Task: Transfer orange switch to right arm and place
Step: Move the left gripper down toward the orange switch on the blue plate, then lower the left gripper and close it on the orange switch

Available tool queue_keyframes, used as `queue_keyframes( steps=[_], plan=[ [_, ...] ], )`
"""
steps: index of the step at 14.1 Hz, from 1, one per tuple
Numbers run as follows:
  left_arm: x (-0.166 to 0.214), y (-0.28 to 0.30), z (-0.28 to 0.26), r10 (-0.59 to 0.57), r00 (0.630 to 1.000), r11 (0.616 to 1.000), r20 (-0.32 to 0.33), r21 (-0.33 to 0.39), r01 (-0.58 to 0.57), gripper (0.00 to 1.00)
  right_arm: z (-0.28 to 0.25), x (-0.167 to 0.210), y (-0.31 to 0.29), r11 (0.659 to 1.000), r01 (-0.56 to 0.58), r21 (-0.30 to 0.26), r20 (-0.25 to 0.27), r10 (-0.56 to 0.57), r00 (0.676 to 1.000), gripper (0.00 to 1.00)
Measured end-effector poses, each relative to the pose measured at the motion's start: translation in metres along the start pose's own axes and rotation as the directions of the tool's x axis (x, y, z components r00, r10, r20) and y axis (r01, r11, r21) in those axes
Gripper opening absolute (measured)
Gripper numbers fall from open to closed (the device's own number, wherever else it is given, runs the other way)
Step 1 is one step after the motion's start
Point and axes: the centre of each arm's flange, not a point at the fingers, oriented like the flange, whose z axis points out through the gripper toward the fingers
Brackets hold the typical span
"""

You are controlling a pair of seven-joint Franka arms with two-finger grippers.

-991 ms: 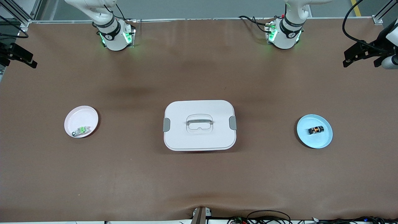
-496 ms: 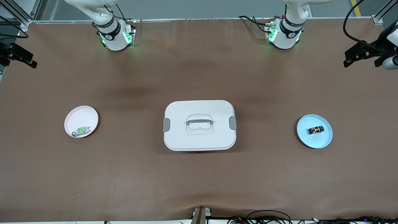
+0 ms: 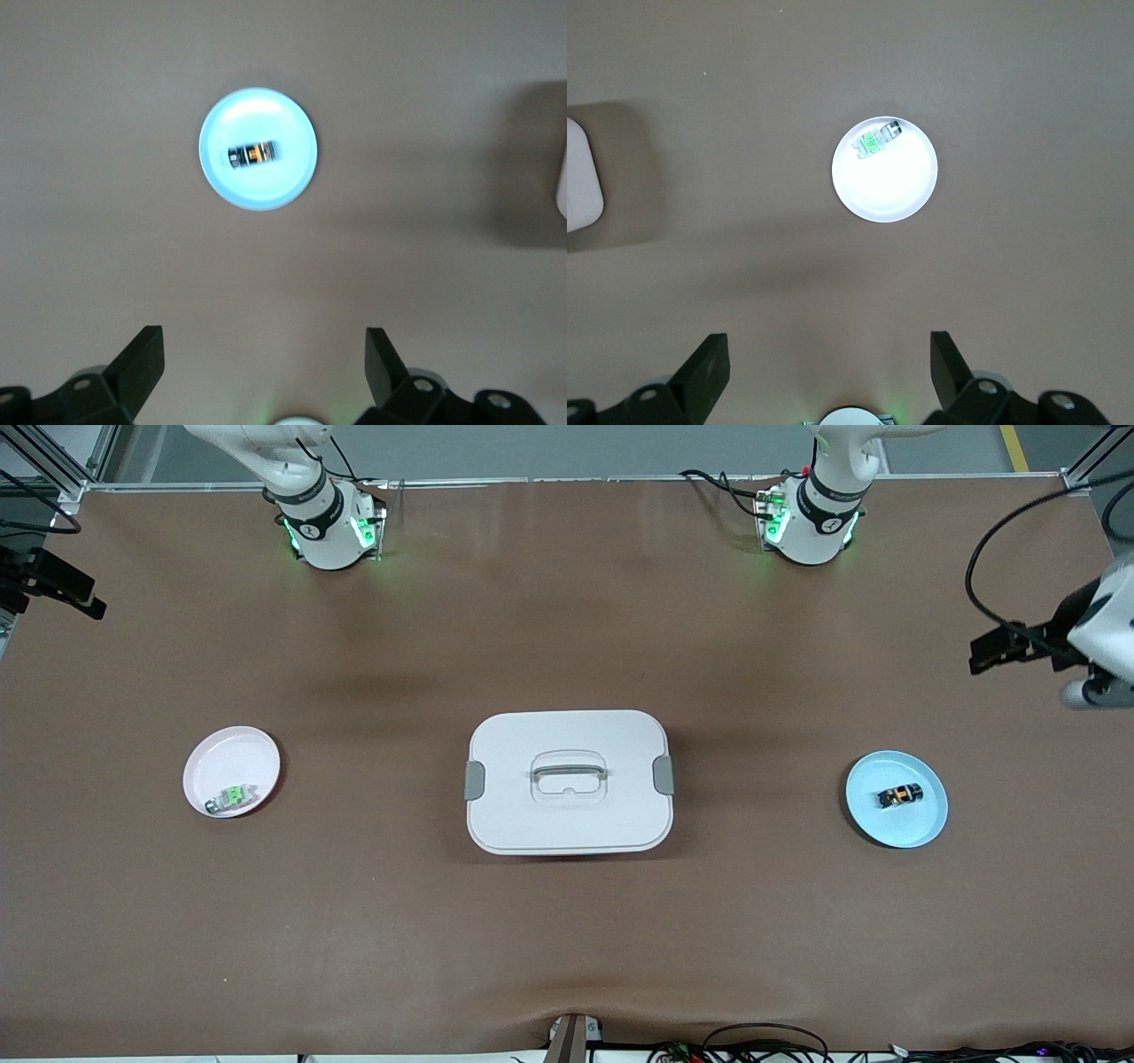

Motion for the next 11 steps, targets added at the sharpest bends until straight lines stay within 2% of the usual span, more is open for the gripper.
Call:
queue_keyframes(
  steps=[4, 7, 11],
  plan=[
    [0.025, -0.002, 0.073, -0.015, 0.999, 1.000, -0.038, -0.005, 0.014, 1.00, 0.000, 0.000, 0.000, 1.000, 0.000, 0.000, 0.000, 0.000, 1.000, 1.00],
    [0.031, -0.014, 0.116, -0.037, 0.998, 0.999, -0.050, -0.011, 0.036, 1.00, 0.000, 0.000, 0.000, 1.000, 0.000, 0.000, 0.000, 0.000, 1.000, 1.00],
    [0.038, -0.029, 0.181, -0.064, 0.993, 0.998, -0.097, -0.024, 0.062, 1.00, 0.000, 0.000, 0.000, 1.000, 0.000, 0.000, 0.000, 0.000, 1.000, 1.00]
  ],
)
